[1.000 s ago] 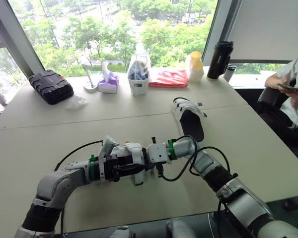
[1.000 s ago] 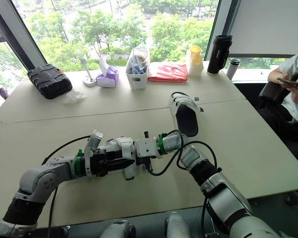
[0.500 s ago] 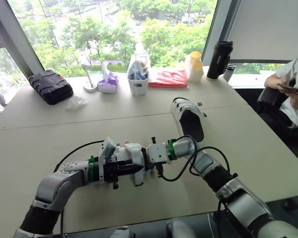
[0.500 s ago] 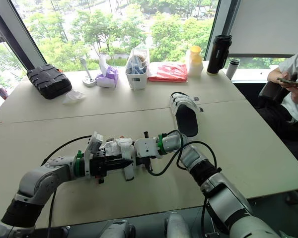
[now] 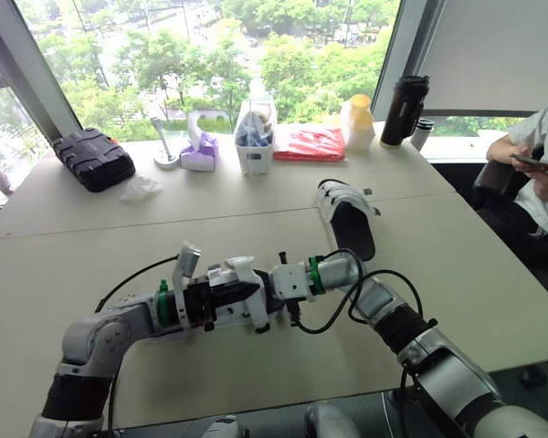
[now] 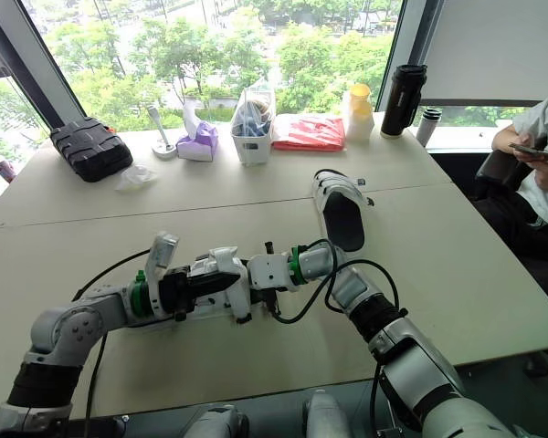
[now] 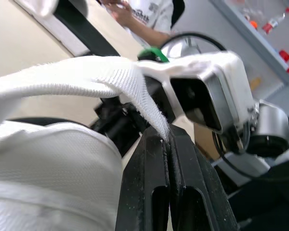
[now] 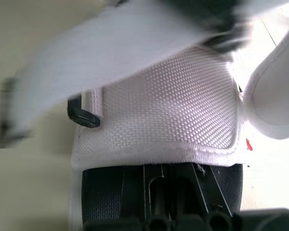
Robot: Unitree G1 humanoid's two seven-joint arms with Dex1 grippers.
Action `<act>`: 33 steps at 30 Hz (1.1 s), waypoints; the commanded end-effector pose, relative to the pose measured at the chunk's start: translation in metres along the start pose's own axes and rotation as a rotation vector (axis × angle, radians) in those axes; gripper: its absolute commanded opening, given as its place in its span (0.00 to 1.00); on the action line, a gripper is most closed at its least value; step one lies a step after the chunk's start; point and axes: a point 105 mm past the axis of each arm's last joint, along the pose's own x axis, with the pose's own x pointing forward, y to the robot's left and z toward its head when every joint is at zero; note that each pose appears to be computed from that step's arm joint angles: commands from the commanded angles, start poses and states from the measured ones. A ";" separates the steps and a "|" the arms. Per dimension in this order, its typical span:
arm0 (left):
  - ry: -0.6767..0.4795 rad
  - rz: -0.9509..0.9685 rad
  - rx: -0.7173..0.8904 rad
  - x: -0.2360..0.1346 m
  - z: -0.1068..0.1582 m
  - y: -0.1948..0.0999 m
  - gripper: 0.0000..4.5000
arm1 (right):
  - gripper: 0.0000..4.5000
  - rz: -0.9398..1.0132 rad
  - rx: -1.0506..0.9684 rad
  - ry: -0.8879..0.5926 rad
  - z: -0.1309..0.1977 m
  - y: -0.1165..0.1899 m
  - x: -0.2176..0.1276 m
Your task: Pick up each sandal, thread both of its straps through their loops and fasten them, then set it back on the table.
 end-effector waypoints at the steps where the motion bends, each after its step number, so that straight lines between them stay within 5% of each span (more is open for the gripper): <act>1: -0.061 0.001 -0.008 -0.003 0.018 0.002 0.02 | 0.00 0.083 0.070 0.105 -0.027 0.025 0.005; 33: 0.044 -0.035 -0.046 -0.010 0.015 0.011 0.02 | 0.00 0.084 0.071 0.107 -0.027 0.028 0.005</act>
